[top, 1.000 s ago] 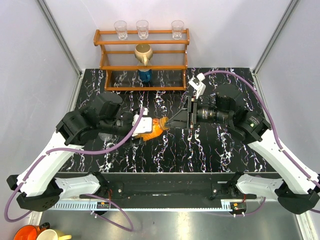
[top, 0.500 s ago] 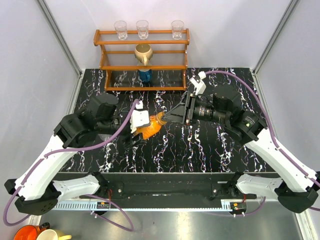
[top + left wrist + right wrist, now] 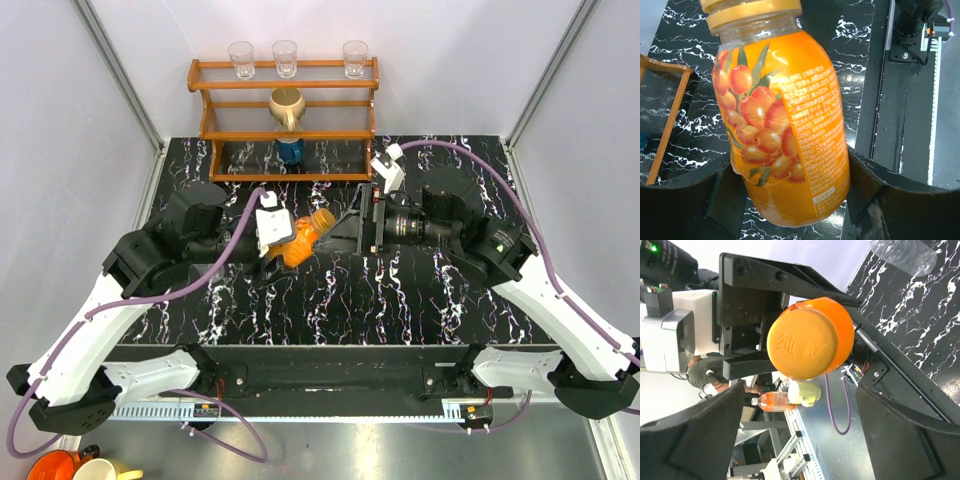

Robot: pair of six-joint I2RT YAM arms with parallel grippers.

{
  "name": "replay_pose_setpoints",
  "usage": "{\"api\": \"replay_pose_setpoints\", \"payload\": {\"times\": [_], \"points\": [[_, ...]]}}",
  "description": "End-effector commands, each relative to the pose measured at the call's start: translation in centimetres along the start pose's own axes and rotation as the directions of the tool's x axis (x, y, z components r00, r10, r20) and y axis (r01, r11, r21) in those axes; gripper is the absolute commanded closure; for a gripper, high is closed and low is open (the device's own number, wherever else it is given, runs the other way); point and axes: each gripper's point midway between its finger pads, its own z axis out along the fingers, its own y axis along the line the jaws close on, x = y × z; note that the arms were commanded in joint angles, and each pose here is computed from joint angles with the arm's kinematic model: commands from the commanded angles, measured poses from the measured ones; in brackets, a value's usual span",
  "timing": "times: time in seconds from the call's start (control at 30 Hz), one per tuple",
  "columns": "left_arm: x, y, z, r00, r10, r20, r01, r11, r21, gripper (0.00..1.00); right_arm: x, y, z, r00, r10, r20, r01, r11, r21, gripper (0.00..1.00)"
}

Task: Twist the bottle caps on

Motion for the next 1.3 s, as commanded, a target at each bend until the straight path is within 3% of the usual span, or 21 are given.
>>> {"api": "replay_pose_setpoints", "payload": {"times": [0.0,0.13,0.23,0.33,0.43,0.47,0.5,0.57,0.63,0.67,0.7,0.73,0.97,1.03,1.17,1.23,1.27], "points": [[-2.7,0.2,-0.1,0.994,0.013,0.107,-0.014,1.0,0.011,0.77,-0.3,2.3,-1.4,0.997,-0.081,-0.008,0.08,0.996,-0.036,0.0],[-2.8,0.6,-0.4,0.992,-0.007,0.125,0.009,1.0,-0.011,0.79,-0.6,2.8,-2.3,0.99,-0.144,0.004,0.145,0.989,-0.019,0.0],[-3.4,0.7,-0.9,0.988,-0.039,0.152,0.043,0.999,-0.018,0.82,0.0,2.5,-3.3,0.96,-0.279,-0.026,0.278,0.96,-0.013,0.0],[-5.3,-0.5,-2.5,0.975,-0.023,0.22,0.021,1.0,0.01,0.82,1.0,1.3,-5.0,0.872,-0.487,-0.04,0.487,0.873,-0.019,0.0],[-8.4,-2.1,-4.5,0.923,0.039,0.383,-0.054,0.998,0.03,0.79,0.4,2.3,-6.8,0.726,-0.68,0.098,0.686,0.726,-0.05,0.0],[-9.3,-3.1,-5.8,0.9,0.028,0.435,-0.051,0.998,0.04,0.78,-0.5,3.3,-6.9,0.638,-0.747,0.186,0.766,0.641,-0.053,0.0],[-10.7,-3.6,-6.5,0.866,0.05,0.498,-0.084,0.995,0.046,0.78,-1.0,4.2,-7.6,0.584,-0.774,0.245,0.804,0.593,-0.046,0.0],[-11.2,-4.8,-6.7,0.85,-0.009,0.527,-0.065,0.991,0.121,0.77,-2.2,7.1,-9.4,0.449,-0.808,0.382,0.878,0.479,-0.02,0.0],[-11.4,-5.6,-6.6,0.835,-0.018,0.549,-0.094,0.98,0.174,0.76,-1.7,9.0,-9.3,0.413,-0.818,0.4,0.906,0.412,-0.095,0.0],[-11.3,-6.6,-6.6,0.831,-0.039,0.555,-0.111,0.966,0.235,0.76,-2.1,10.8,-10.0,0.342,-0.833,0.435,0.938,0.333,-0.1,0.0],[-11.9,-6.8,-7.2,0.801,-0.004,0.599,-0.16,0.962,0.22,0.76,-2.1,11.7,-10.0,0.33,-0.833,0.445,0.943,0.307,-0.124,0.0],[-11.0,-7.0,-6.4,0.804,-0.015,0.594,-0.162,0.956,0.244,0.76,-1.7,12.0,-8.8,0.338,-0.837,0.43,0.94,0.279,-0.194,0.0],[-9.5,-7.9,-4.8,0.795,-0.094,0.599,-0.155,0.923,0.351,0.76,-2.5,15.7,-7.3,0.281,-0.821,0.497,0.941,0.135,-0.309,0.0],[-9.8,-8.0,-4.7,0.784,-0.093,0.613,-0.173,0.916,0.361,0.76,-1.9,15.7,-6.3,0.31,-0.819,0.483,0.914,0.118,-0.387,0.0],[-10.4,-8.8,-5.3,0.771,-0.087,0.63,-0.23,0.885,0.404,0.76,-2.0,16.2,-5.4,0.297,-0.807,0.511,0.902,0.062,-0.427,0.0],[-10.9,-9.1,-5.8,0.76,-0.071,0.646,-0.262,0.876,0.404,0.77,-1.5,16.3,-5.4,0.337,-0.796,0.503,0.878,0.073,-0.473,0.0],[-10.8,-9.3,-5.8,0.762,-0.068,0.644,-0.272,0.869,0.414,0.77,-1.5,16.5,-5.3,0.327,-0.785,0.527,0.88,0.048,-0.473,0.0]]}}
